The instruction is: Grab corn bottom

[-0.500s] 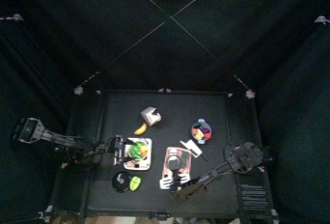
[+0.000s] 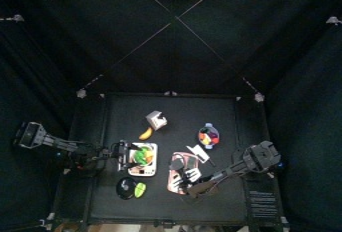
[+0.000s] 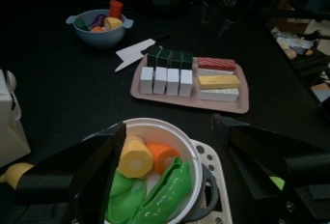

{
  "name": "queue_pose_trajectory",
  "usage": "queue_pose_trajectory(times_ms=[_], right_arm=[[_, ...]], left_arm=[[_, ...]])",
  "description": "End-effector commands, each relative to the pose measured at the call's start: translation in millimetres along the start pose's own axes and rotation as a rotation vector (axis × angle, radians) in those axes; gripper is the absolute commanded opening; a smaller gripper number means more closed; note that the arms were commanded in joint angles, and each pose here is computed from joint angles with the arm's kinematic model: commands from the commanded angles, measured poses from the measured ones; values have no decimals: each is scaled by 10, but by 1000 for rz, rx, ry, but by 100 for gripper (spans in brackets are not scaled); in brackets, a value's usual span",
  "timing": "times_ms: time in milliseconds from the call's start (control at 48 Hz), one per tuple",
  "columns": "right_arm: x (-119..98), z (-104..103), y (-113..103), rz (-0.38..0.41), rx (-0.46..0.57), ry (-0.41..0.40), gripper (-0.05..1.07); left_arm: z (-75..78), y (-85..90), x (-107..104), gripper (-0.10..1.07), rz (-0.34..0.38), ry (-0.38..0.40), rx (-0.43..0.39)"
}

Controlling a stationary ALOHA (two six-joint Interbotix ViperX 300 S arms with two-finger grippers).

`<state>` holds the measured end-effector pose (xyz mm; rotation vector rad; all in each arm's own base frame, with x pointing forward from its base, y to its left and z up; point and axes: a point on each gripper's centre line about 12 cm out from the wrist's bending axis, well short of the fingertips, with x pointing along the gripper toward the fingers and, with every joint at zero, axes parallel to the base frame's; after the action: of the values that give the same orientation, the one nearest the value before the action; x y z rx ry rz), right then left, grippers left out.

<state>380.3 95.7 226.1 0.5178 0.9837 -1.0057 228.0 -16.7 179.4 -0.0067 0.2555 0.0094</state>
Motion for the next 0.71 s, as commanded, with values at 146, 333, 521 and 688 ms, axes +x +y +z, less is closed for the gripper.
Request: queue_pose_trajectory(times_ms=[146,333,521,688], right_arm=[[-262,192,-517,57,31,-62,83],[-211,299,-960,144,56,-93,83],[-11,384,-1420,231,126,-101,83],[43,529,-1716,339,157,-196,83]], left_arm=[[60,-53,15,103,-22,-21,10],[81,-113,8,103,-46,-35,13],[131,-111,8,103,-41,-70,19],[209,-39,-7,103,-7,-124,5]])
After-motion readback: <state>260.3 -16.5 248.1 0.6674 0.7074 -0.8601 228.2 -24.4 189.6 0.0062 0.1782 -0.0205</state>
